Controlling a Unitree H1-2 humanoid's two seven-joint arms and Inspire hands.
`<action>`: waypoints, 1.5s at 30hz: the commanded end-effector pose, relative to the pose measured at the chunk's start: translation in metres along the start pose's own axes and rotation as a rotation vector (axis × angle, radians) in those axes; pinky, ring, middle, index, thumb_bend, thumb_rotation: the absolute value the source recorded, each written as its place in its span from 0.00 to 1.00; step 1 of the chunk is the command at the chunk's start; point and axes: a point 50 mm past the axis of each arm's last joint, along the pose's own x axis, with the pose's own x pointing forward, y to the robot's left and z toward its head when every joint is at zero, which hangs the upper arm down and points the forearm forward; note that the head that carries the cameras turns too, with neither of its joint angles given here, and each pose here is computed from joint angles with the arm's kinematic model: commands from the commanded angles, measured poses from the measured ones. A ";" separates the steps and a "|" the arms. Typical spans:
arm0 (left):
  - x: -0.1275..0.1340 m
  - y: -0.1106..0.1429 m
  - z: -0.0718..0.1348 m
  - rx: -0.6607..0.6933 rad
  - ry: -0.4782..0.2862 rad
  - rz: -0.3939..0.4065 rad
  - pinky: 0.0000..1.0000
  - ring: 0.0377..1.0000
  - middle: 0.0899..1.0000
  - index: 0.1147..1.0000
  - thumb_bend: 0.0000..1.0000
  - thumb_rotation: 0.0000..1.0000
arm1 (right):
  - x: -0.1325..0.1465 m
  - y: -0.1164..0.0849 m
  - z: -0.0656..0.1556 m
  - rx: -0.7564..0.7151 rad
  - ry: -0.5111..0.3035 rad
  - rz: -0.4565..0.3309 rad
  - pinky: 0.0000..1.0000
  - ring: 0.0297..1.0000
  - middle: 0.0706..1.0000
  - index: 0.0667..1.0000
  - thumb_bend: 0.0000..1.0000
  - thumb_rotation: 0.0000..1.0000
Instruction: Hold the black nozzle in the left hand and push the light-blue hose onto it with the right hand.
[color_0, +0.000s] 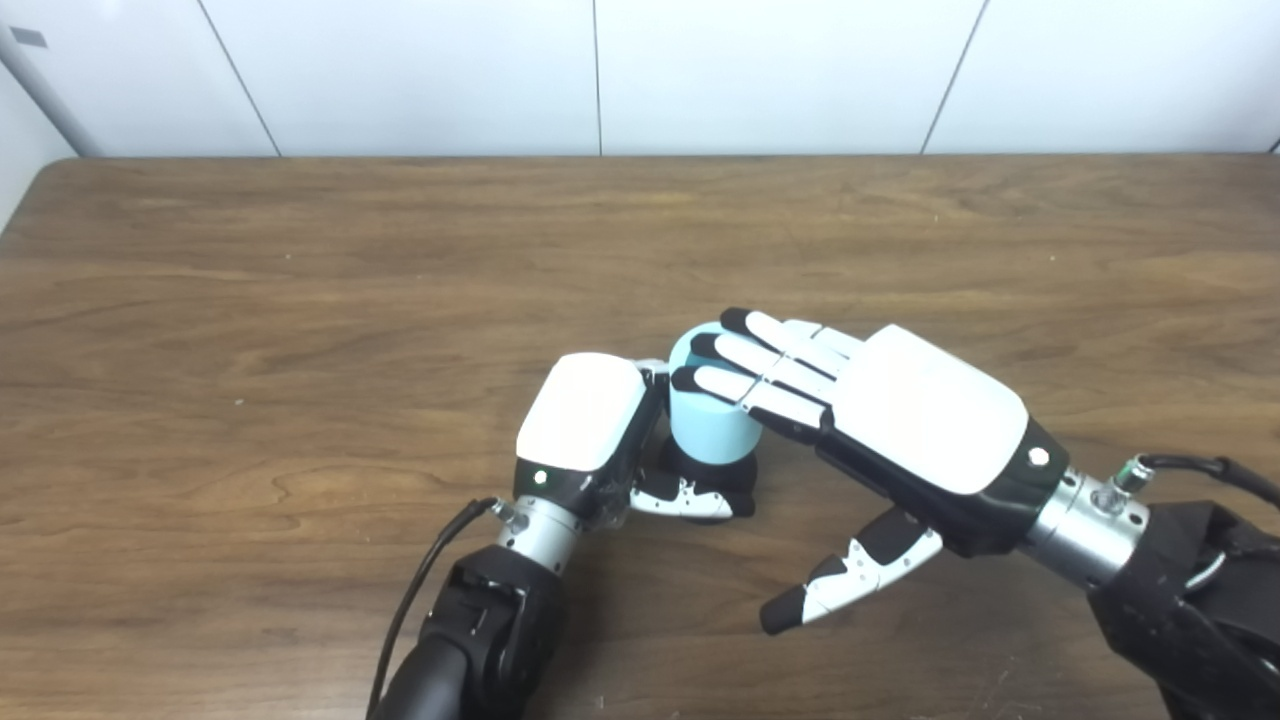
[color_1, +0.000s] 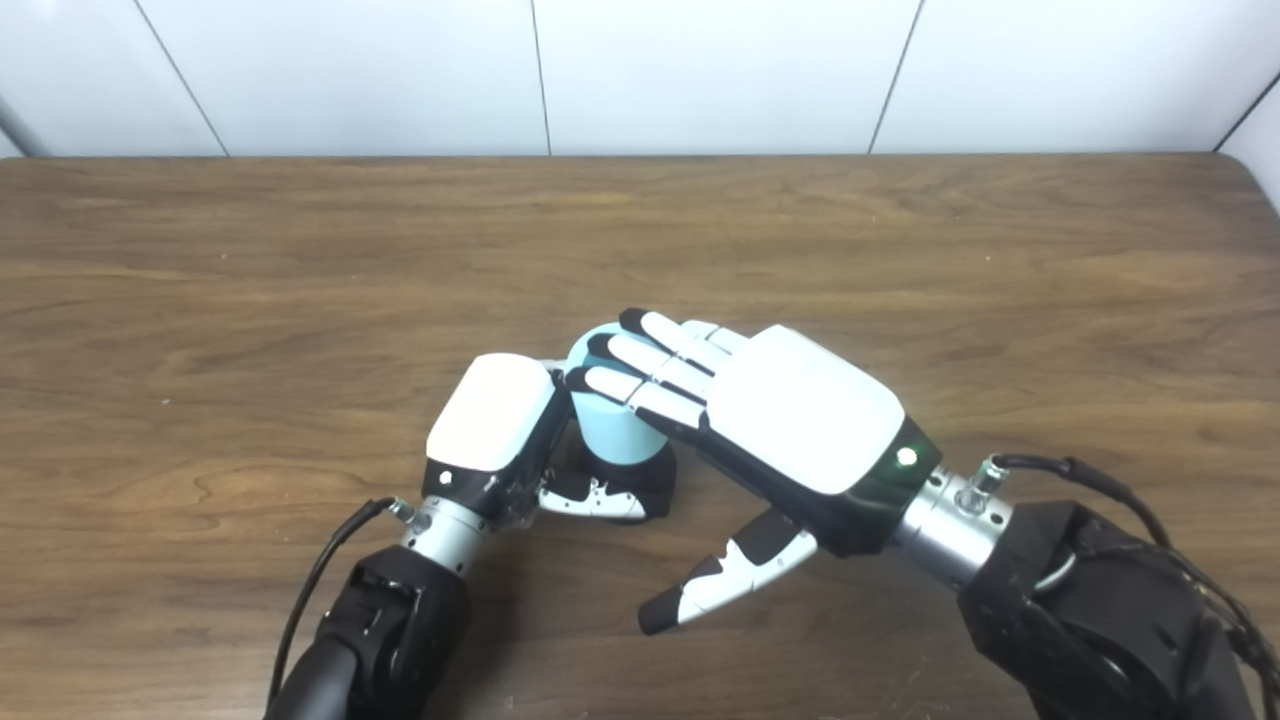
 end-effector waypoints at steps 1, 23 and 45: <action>-0.002 -0.004 -0.004 0.032 0.020 -0.035 0.45 0.49 0.47 0.41 0.52 0.00 | -0.005 0.016 -0.005 -0.010 0.015 0.133 0.89 0.96 0.96 0.88 0.71 0.85; -0.004 0.003 -0.005 0.019 0.026 -0.037 0.46 0.50 0.49 0.40 0.52 0.00 | -0.004 0.035 0.001 0.032 0.016 0.218 0.85 0.92 0.91 0.85 0.72 0.85; -0.005 0.004 -0.006 0.025 0.022 -0.035 0.44 0.48 0.41 0.43 0.52 0.00 | -0.014 0.050 0.000 0.067 0.053 0.273 0.89 0.95 0.94 0.89 0.70 0.85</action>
